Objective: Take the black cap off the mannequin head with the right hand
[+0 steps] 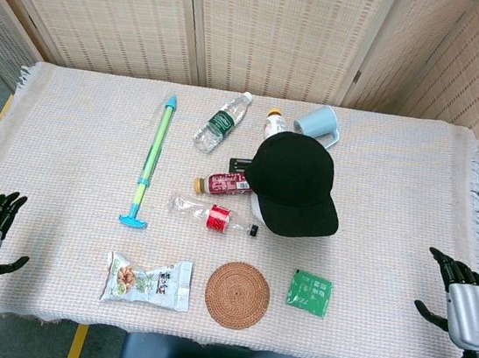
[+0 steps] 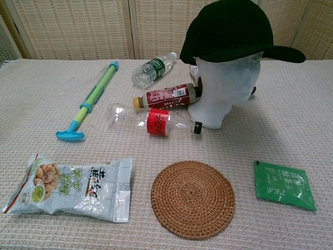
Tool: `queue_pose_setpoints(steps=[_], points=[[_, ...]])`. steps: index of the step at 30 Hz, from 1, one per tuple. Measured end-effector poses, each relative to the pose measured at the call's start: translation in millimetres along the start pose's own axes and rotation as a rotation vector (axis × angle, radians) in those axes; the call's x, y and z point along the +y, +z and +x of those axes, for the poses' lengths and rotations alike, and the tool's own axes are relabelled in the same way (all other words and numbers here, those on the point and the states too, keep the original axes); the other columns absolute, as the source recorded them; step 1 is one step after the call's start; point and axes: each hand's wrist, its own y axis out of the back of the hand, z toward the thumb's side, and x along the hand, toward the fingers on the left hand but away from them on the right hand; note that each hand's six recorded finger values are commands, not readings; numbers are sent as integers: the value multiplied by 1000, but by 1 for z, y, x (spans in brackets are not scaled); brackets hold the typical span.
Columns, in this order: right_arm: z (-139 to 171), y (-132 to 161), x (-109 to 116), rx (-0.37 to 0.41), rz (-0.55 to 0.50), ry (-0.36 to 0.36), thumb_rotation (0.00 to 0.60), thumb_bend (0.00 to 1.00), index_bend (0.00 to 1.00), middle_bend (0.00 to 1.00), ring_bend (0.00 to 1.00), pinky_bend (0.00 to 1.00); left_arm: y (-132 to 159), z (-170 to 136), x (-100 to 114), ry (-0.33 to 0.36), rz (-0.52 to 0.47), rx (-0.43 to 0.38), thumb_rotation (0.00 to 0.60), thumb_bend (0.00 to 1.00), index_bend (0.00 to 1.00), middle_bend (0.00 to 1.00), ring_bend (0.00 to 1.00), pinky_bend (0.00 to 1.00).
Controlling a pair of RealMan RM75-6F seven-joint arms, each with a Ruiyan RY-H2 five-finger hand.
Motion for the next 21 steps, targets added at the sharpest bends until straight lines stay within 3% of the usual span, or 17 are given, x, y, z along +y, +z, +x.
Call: queue_pose_setpoints(steps=[10,21], points=[[-2,9,-7,39,-17,19,600,40,174,275,265,368,-1,-2,0,-6,0,3,600,112,61,108,98,159],[-29,45,18,165,-78,-92,600,54,290,379,258,367,0,-4,3,-3,-4,-9,600,113,62,108,98,159]])
